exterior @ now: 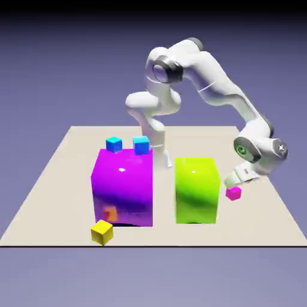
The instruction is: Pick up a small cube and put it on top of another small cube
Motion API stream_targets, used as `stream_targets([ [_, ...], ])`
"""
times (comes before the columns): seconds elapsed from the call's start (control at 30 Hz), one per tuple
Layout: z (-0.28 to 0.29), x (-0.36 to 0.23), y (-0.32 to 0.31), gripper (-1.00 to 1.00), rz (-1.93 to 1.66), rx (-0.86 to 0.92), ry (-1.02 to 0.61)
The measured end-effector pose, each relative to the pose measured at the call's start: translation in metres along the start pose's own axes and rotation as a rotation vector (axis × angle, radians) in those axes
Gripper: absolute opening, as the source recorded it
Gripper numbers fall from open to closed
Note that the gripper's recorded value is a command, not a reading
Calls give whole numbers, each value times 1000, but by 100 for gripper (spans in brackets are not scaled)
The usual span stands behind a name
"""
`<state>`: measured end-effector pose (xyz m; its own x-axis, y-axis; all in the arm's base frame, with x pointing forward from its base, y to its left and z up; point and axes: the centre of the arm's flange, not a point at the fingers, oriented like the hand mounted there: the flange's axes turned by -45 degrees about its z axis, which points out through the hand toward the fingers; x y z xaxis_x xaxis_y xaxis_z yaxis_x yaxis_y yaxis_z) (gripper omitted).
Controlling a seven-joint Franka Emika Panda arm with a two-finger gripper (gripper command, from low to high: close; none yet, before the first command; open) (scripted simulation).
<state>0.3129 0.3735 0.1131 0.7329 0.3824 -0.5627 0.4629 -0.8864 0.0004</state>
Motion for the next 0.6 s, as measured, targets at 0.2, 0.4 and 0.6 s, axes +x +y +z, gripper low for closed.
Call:
stream_targets([
  [0.2, -45, -8, 0, -100, 0, 2, -1],
  [0.4, -155, -6, 47, -100, -9, 145, 113],
  [0.6, -238, -52, 154, -100, 69, 230, 203],
])
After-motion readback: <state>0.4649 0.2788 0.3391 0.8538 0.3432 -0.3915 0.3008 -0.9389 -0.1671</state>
